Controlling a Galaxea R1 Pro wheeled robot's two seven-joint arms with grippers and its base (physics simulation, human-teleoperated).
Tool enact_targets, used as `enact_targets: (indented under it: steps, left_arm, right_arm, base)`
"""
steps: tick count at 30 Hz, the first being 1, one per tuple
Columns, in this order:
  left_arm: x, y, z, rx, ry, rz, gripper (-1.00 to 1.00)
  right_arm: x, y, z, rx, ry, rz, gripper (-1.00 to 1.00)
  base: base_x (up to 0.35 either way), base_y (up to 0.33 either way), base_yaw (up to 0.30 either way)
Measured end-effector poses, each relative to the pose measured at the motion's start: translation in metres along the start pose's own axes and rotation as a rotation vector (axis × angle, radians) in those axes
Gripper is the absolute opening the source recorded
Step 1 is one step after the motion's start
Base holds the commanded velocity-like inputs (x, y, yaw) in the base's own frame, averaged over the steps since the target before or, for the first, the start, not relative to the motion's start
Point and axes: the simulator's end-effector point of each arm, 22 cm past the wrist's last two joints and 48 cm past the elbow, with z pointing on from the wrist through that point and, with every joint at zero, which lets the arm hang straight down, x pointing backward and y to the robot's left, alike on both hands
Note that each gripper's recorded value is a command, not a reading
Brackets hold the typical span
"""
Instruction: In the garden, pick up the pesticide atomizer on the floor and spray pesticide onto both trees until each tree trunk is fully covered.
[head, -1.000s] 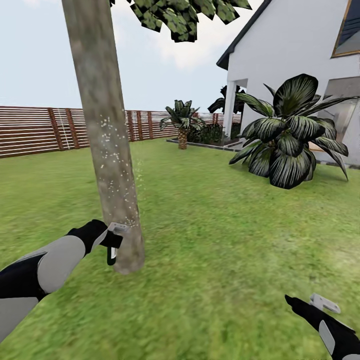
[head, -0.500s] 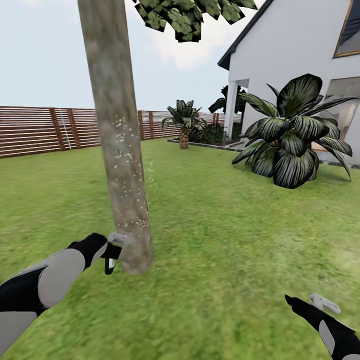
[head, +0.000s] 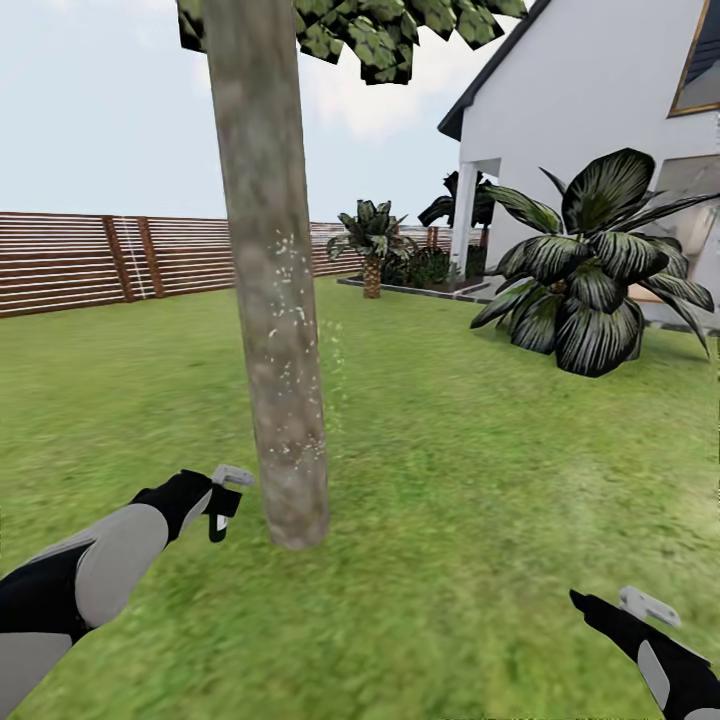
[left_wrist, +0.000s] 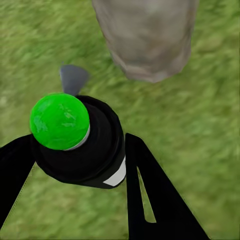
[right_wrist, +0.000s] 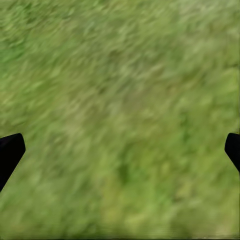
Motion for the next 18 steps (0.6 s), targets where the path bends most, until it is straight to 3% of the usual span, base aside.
enact_targets:
  steps: [18]
  left_arm:
    - [-0.0006, 0.0001, -0.0001, 0.000, -0.002, 0.000, -1.00]
  right_arm:
    - [-0.0002, 0.0000, 0.0000, 0.000, 0.000, 0.000, 1.00]
  base:
    - [0.000, 0.318, -0.265]
